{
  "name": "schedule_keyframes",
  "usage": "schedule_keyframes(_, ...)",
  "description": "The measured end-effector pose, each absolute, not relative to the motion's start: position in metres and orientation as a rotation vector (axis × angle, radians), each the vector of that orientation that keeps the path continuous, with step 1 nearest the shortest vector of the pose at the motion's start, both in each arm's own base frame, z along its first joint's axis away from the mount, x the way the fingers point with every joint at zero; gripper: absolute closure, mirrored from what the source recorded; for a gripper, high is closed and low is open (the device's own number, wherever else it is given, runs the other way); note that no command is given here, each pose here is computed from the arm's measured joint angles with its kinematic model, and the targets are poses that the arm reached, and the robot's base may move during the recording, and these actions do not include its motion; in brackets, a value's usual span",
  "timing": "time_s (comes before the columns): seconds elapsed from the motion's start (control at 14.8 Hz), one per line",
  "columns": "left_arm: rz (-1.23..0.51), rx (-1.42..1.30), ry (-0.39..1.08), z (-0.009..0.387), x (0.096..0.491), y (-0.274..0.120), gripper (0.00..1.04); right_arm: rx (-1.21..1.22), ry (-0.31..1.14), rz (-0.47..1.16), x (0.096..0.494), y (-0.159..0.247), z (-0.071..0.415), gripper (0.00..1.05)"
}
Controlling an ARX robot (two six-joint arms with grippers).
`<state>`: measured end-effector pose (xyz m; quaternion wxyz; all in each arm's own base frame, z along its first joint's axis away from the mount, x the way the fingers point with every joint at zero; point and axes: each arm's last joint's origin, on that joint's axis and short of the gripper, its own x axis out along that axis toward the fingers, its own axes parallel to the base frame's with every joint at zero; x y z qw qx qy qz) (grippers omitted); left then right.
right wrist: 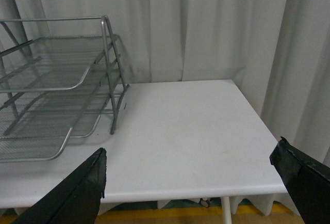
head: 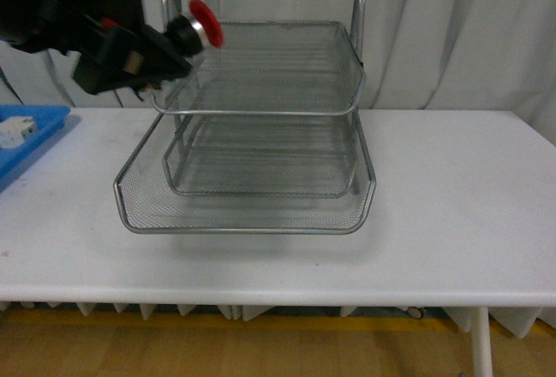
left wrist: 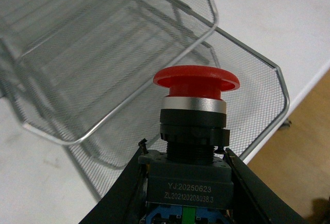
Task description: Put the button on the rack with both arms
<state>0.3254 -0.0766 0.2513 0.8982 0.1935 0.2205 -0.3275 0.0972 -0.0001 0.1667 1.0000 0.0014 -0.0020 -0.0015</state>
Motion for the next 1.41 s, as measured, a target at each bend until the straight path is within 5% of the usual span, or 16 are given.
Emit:
schedule_keyframes(0.4, -0.864, 0.534, 0.609, 0.188, 0.371, -0.139, 0.69, 0.003, -0.004, -0.003, 0.097, 0.000, 0.167, 0.06)
schedule_keyframes(0.67, -0.737, 0.501, 0.694, 0.155, 0.402, -0.133, 0.68, 0.003, -0.004, -0.003, 0.097, 0.000, 0.167, 0.06)
schedule_keyframes(0.88, -0.715, 0.432, 0.655, 0.174, 0.388, -0.108, 0.29, 0.003, -0.004, -0.003, 0.097, 0.000, 0.167, 0.06)
schedule_keyframes(1.01, -0.702, 0.312, 0.531, 0.230, 0.343, -0.060, 0.05, 0.003, -0.004, -0.003, 0.097, 0.000, 0.167, 0.06)
schedule_keyframes(1.14, -0.548, 0.170, 0.313, 0.281, 0.299, 0.006, 0.07, 0.002, -0.004, -0.003, 0.097, 0.000, 0.167, 0.06)
schedule_keyframes(1.21, -0.299, 0.146, 0.170, 0.285, 0.282, 0.030, 0.12, 0.003, -0.004, -0.003, 0.097, 0.000, 0.167, 0.06)
schedule_keyframes(1.41, -0.034, 0.049, 0.051, 0.244, 0.255, 0.023, 0.39, 0.003, -0.004, -0.002, 0.097, 0.000, 0.167, 0.06)
